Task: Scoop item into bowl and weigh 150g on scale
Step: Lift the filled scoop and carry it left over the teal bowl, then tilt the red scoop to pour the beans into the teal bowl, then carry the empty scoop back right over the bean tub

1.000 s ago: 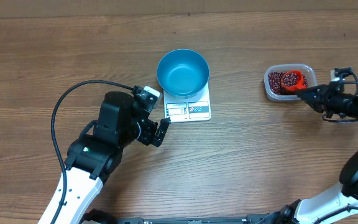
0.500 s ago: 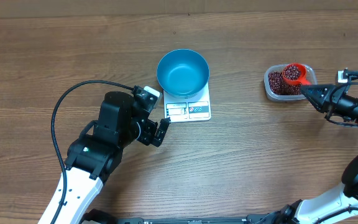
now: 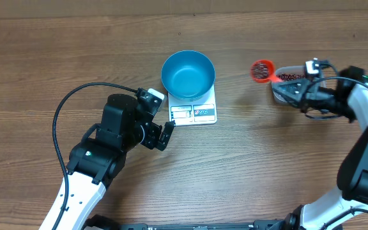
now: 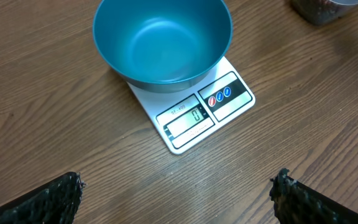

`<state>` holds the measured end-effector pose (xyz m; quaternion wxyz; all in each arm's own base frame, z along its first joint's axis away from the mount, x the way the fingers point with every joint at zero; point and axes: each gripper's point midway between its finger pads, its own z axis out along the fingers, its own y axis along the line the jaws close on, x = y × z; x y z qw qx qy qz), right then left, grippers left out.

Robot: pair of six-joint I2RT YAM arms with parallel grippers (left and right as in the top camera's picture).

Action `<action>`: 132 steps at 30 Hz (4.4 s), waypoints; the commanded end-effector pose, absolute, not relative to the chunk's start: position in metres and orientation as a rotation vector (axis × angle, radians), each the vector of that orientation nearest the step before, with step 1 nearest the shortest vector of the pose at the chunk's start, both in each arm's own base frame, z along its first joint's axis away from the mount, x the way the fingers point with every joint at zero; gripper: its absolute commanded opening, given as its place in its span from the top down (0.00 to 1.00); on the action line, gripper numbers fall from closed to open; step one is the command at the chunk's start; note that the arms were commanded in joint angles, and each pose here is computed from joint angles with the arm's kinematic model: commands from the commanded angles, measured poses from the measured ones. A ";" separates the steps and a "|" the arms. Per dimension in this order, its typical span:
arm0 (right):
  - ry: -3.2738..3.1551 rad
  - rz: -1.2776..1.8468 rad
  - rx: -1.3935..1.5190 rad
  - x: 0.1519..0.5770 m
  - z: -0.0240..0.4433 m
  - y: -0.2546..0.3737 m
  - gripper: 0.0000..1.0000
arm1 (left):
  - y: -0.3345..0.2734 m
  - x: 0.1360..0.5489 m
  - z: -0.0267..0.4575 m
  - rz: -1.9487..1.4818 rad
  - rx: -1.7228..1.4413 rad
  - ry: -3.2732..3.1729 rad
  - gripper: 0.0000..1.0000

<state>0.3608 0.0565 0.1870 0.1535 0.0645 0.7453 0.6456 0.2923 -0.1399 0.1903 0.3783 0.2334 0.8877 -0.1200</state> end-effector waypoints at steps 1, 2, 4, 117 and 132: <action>2.095 1.930 0.068 0.359 0.196 0.085 0.96 | -0.140 0.290 0.195 -0.314 0.618 2.246 0.01; 2.091 1.942 0.019 0.358 0.197 0.095 0.96 | -0.140 0.290 0.195 -0.314 0.618 2.246 0.00; 2.088 1.964 -0.055 0.356 0.199 0.112 0.96 | -0.140 0.290 0.195 -0.314 0.618 2.246 0.01; 2.458 0.188 -0.252 0.404 0.171 -0.041 0.96 | -0.140 0.290 0.194 -0.313 0.618 2.247 0.01; 2.555 0.233 -0.088 0.384 0.158 -0.059 0.96 | -0.140 0.290 0.194 -0.313 0.618 2.247 0.00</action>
